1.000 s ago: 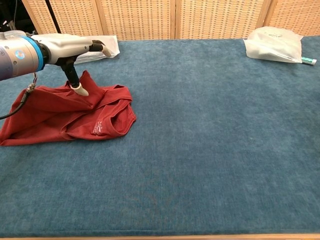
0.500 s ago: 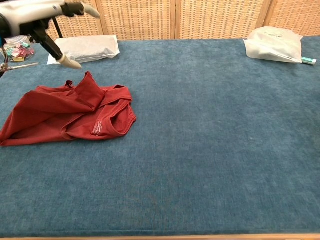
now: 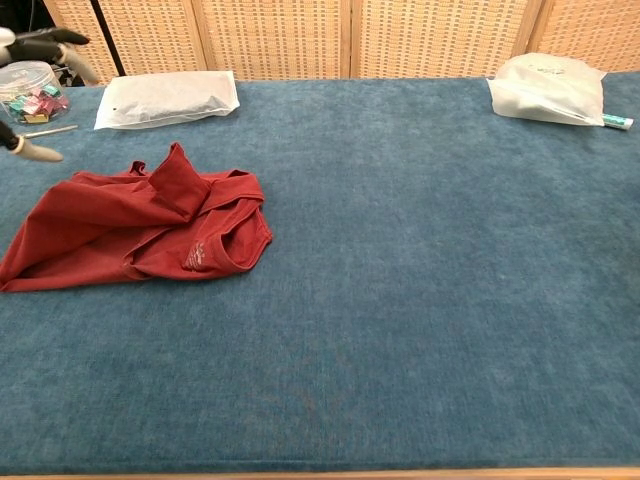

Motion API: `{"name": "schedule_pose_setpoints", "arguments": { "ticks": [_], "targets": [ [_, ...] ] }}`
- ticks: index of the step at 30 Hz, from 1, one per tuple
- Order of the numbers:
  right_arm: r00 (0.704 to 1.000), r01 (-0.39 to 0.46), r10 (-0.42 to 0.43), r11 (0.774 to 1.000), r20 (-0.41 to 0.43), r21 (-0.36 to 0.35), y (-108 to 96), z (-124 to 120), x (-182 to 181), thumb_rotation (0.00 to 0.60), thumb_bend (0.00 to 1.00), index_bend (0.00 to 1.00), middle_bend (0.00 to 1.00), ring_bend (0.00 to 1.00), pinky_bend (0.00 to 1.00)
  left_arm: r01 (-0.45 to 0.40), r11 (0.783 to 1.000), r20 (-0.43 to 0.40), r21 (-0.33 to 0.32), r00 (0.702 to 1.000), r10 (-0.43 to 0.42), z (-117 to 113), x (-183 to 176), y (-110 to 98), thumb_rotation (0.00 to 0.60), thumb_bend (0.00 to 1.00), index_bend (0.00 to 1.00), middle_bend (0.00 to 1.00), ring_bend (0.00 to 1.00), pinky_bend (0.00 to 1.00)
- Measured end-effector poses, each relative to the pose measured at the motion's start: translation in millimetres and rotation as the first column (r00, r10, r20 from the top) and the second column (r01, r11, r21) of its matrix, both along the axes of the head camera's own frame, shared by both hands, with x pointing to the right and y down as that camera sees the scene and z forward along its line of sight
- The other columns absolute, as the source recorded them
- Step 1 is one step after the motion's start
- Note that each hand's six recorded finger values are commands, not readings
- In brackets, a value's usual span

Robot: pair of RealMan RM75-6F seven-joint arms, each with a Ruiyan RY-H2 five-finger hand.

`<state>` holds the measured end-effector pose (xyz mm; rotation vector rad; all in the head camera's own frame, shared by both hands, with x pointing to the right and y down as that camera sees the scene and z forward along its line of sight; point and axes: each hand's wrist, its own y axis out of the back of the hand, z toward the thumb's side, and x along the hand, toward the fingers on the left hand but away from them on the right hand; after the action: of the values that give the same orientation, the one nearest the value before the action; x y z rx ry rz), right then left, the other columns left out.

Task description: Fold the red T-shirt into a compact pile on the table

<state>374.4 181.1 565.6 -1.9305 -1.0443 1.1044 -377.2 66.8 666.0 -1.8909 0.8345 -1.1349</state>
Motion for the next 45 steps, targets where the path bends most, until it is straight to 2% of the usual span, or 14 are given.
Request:
{"name": "schedule_pose_setpoints", "arguments": {
  "ticks": [7, 13, 20, 27, 37, 45],
  "targets": [
    [1.000, -0.001, 0.001, 1.000, 0.001, -0.001, -0.9, 0.4, -0.2, 0.600, 0.00, 0.00, 0.00, 0.00, 0.00, -0.004, 1.000, 0.072, -0.013, 0.997, 0.005, 26.5, -32.1, 16.5, 0.600, 0.00, 0.36, 0.00, 0.00, 0.00],
    [1.000, 0.002, -0.002, 1.000, 0.000, -0.005, -0.9, 1.8, -1.7, 0.600, 0.00, 0.00, 0.00, 0.00, 0.00, -0.037, 0.999, 0.084, 0.000, 0.996, 0.037, 50.4, -20.9, 30.2, 0.600, 0.02, 0.40, 0.00, 0.00, 0.00],
    [1.000, -0.008, 0.008, 1.000, 0.004, -0.006, -3.1, 1.7, 1.1, 0.600, 0.00, 0.00, 0.00, 0.00, 0.00, -0.076, 0.997, 0.068, 0.026, 0.995, 0.074, 67.6, 0.8, 43.1, 0.600, 0.10, 0.43, 0.00, 0.00, 0.00],
    [1.000, -0.004, 0.005, 1.000, 0.005, -0.007, -2.6, 1.5, 0.6, 0.600, 0.00, 0.00, 0.00, 0.00, 0.00, -0.070, 0.997, 0.042, 0.045, 0.997, 0.068, 70.9, 12.7, 39.6, 0.600, 0.17, 0.46, 0.00, 0.00, 0.00],
    [1.000, -0.003, 0.003, 1.000, 0.004, -0.008, -2.3, 1.9, 0.1, 0.600, 0.00, 0.00, 0.00, 0.00, 0.00, -0.070, 0.996, 0.059, 0.063, 0.996, 0.066, 72.7, 19.5, 31.4, 0.600, 0.23, 0.51, 0.00, 0.00, 0.00],
    [1.000, -0.004, 0.004, 1.000, 0.005, -0.008, -2.7, 2.0, 0.3, 0.600, 0.00, 0.00, 0.00, 0.00, 0.00, -0.085, 0.994, 0.080, 0.067, 0.994, 0.080, 75.3, 23.9, 29.8, 0.600, 0.37, 0.60, 0.00, 0.00, 0.00]
  ]
}}
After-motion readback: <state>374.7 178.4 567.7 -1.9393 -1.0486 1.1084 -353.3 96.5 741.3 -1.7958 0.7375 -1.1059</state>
